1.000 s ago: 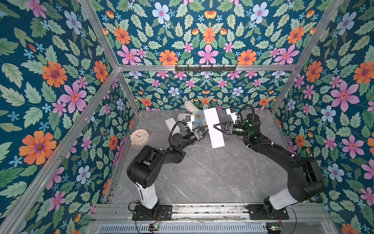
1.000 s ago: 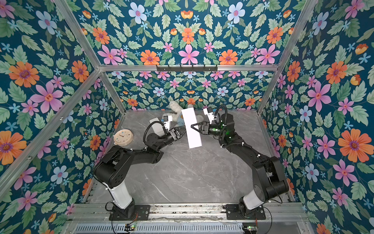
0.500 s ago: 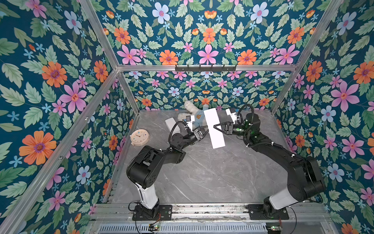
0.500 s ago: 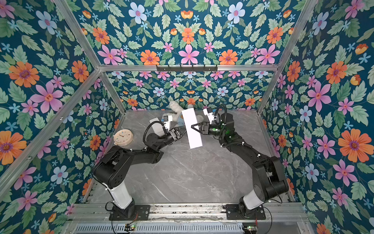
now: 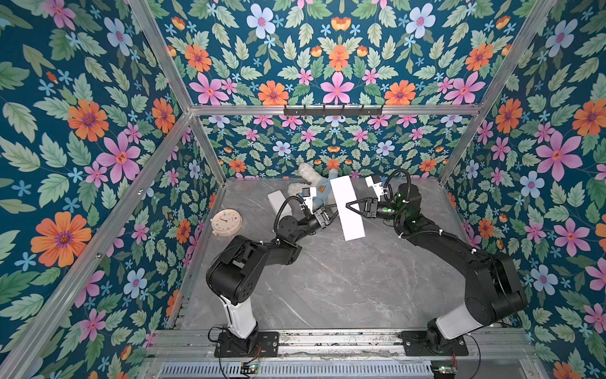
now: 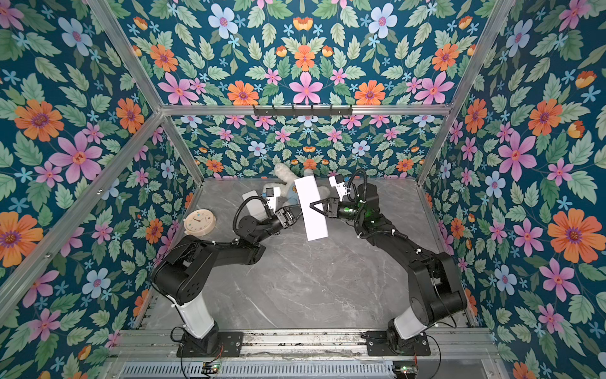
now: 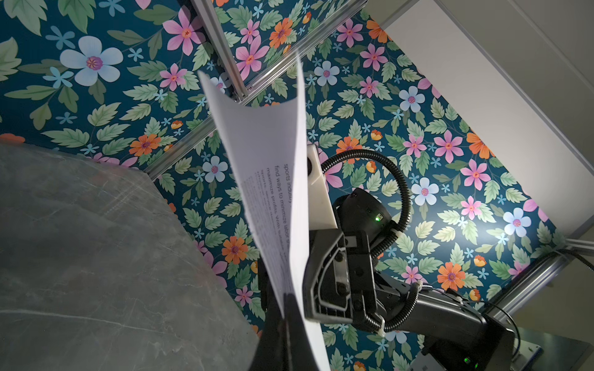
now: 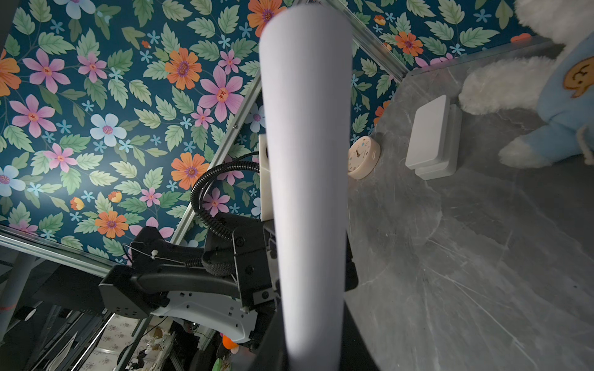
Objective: Fold the rectangular paper in half along the long edge
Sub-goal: Fold the paper.
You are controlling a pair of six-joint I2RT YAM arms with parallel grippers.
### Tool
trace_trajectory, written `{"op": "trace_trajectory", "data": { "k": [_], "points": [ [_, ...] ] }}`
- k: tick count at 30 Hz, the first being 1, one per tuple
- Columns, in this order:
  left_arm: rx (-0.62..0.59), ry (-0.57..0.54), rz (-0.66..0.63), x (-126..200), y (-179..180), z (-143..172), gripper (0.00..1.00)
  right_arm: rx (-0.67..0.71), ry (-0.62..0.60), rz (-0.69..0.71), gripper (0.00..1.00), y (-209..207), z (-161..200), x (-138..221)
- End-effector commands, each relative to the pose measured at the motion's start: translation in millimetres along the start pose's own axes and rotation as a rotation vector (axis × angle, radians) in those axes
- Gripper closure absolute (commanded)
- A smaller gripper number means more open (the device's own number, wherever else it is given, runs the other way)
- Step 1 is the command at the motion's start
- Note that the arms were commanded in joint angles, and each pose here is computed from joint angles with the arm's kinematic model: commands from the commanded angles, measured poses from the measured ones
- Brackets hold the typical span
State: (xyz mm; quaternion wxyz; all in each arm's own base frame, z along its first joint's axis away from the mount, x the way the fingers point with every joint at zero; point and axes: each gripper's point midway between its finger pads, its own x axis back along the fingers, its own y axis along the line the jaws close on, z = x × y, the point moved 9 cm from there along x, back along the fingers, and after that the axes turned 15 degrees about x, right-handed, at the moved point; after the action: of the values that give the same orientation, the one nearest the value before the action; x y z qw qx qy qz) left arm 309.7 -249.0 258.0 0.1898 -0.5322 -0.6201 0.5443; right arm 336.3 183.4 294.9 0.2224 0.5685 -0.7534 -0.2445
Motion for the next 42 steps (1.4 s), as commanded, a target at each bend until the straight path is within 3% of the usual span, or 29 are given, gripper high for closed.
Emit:
{"op": "trace_trajectory", "data": {
  "k": [1, 42],
  "points": [
    [-0.024, 0.005, 0.049, -1.0, -8.2, -0.3, 1.00, 0.018, -0.002, -0.024, 0.79, 3.2, -3.1, -0.3],
    [-0.035, 0.004, 0.050, 2.4, -13.9, 0.4, 1.00, 0.016, 0.014, -0.036, 0.85, 6.6, -2.7, 0.2]
  ]
}}
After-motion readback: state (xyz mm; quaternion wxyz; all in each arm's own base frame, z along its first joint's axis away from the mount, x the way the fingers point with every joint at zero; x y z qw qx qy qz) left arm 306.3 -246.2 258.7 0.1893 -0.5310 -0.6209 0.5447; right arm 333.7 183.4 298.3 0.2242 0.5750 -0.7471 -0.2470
